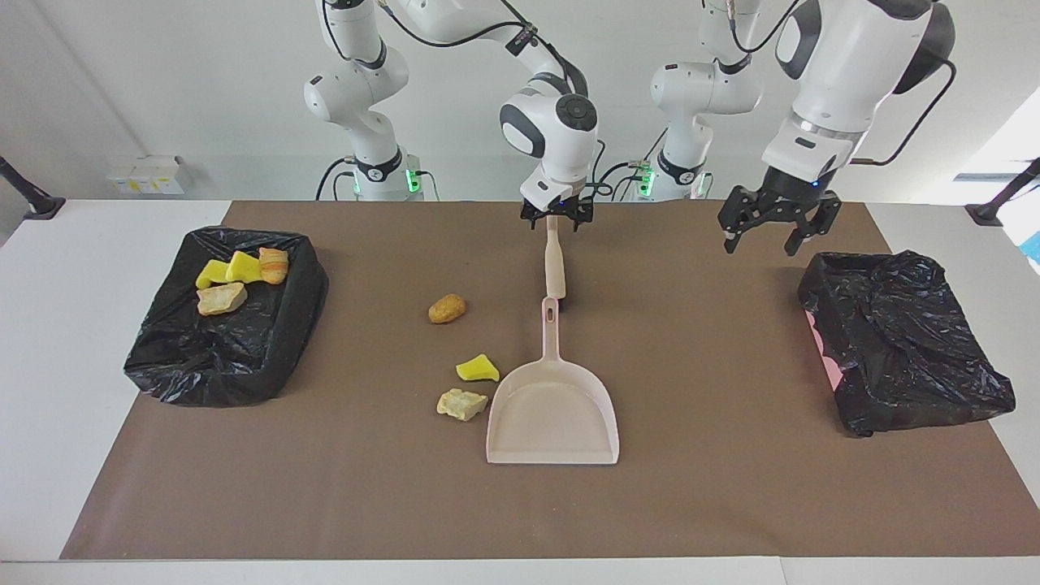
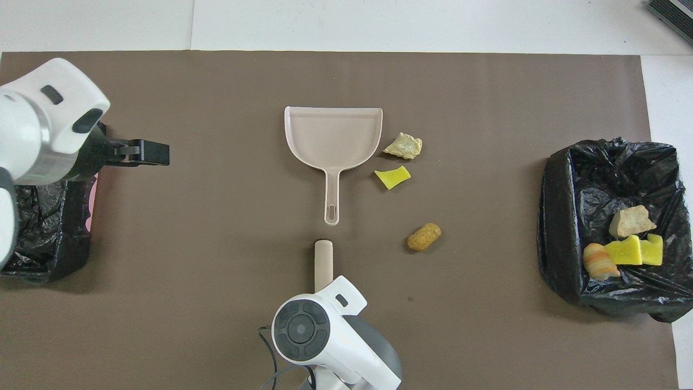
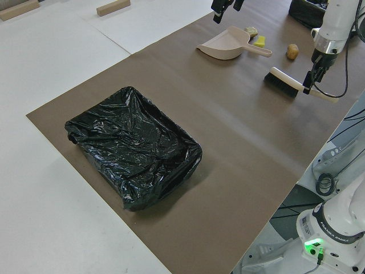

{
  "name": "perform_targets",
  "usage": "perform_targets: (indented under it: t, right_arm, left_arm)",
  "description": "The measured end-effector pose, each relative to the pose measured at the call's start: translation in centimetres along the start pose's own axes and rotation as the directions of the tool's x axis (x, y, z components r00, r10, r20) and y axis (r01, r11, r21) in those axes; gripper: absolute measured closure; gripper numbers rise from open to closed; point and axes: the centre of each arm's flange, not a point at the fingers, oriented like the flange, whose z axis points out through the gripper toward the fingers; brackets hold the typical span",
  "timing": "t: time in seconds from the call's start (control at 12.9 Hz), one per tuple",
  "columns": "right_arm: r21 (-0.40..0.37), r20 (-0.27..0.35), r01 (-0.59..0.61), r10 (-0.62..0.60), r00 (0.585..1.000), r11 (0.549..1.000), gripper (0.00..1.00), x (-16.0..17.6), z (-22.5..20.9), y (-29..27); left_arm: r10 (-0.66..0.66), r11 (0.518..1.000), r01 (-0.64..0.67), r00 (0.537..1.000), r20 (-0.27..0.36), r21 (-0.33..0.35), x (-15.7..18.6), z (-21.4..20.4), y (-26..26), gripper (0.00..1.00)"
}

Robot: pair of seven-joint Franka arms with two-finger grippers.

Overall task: Sweep and dump trash in bin
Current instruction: 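Grasp the dustpan with the left gripper while the right gripper reaches the brush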

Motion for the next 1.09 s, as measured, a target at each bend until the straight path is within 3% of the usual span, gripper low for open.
perform_targets:
  t: [0.16, 0.23, 0.54, 0.62, 0.85, 0.93, 1.09]
  right_arm:
    - [0.019, 0.038, -0.027, 0.026, 0.999, 0.999, 0.05, -0.6, 0.2, 0.4]
    - [0.028, 0.051, -0.038, 0.036, 0.998, 0.999, 0.12, -0.8, 0.2, 0.6]
    - [0.021, 0.065, -0.022, 0.021, 0.998, 1.0, 0.18, -2.1, 1.0, 0.2]
    - [0.022, 0.063, -0.017, 0.015, 0.998, 1.0, 0.23, -2.4, 1.1, 0.0]
    - [0.035, 0.053, -0.023, 0.021, 0.998, 0.999, 0.64, -2.0, 1.3, 0.1]
    - [0.036, 0.053, -0.024, 0.022, 0.998, 0.999, 0.74, -1.9, 1.4, 0.1]
    - [0.038, 0.052, -0.027, 0.025, 0.998, 0.999, 0.74, -1.8, 1.3, 0.1]
  left_arm:
    - [0.008, 1.0, -0.009, 1.0, -0.013, -0.019, 0.4, 1.8, 2.8, 0.0]
    - [0.014, 1.0, -0.014, 1.0, 0.002, -0.028, 0.3, 2.9, 4.5, 0.0]
    - [-0.014, 0.999, 0.017, 0.997, 0.069, -0.048, -1.7, 9.4, 13.5, 0.0]
    - [-0.007, 0.999, 0.011, 0.997, 0.079, -0.052, -2.5, 11.9, 15.9, 0.0]
    - [0.039, 0.998, -0.033, 0.994, 0.1, -0.061, -4.3, 18.4, 21.1, 0.0]
    - [0.056, 0.996, -0.05, 0.994, 0.096, -0.067, -4.9, 19.7, 22.4, 0.0]
    - [0.071, 0.995, -0.064, 0.994, 0.079, -0.081, -5.8, 21.2, 23.8, 0.0]
